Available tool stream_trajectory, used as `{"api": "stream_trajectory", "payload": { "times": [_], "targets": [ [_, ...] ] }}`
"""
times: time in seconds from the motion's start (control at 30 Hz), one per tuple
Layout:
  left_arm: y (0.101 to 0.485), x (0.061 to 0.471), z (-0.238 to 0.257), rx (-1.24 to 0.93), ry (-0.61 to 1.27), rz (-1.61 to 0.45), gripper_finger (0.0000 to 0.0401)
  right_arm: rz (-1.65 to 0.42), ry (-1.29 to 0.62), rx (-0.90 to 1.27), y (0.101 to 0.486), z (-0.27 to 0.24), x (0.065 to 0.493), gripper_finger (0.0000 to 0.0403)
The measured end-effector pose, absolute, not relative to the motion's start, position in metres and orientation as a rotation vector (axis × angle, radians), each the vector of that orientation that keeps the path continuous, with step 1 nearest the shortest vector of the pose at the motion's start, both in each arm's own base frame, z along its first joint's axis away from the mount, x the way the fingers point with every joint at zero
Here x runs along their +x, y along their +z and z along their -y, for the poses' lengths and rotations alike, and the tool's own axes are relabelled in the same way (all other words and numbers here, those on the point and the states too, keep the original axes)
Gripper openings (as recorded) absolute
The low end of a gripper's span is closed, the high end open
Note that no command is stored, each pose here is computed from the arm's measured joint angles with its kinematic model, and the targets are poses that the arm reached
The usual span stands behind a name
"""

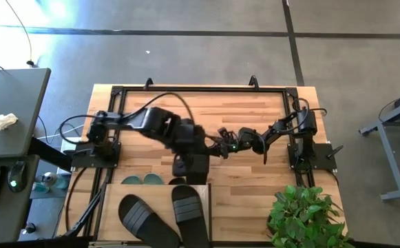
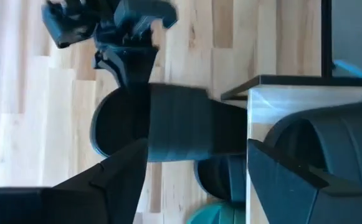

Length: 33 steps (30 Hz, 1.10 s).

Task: Pick and place slides into the shelf
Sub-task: Put the black slipper under the shelf

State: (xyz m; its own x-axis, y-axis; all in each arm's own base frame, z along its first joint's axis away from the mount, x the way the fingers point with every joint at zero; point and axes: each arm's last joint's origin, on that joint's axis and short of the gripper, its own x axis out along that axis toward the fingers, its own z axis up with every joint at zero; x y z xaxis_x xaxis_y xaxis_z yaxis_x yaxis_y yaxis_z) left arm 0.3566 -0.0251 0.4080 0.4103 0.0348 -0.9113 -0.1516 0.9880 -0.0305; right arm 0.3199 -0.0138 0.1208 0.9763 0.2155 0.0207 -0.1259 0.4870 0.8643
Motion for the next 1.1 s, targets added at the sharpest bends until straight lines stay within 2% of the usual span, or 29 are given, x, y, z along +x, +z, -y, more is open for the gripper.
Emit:
{"api": "stream_trajectory", "payload": {
  "times": [0.4, 0.83, 1.1],
  "targets": [
    [0.427, 0.332, 0.059, -0.145, 0.199, -1.074, 0.0211, -0.244, 0.229, 0.987, 0.11, 0.035, 0.316, 0.0027],
    [0.428, 0.331, 0.059, -0.179, 0.218, -1.069, 0.02, -0.344, 0.25, 0.928, 0.102, -0.002, 0.318, 0.0025],
    [0.428, 0.332, 0.059, -0.192, 0.222, -1.058, 0.02, -0.381, 0.2, 0.959, 0.098, -0.021, 0.317, 0.0023]
  ]
}}
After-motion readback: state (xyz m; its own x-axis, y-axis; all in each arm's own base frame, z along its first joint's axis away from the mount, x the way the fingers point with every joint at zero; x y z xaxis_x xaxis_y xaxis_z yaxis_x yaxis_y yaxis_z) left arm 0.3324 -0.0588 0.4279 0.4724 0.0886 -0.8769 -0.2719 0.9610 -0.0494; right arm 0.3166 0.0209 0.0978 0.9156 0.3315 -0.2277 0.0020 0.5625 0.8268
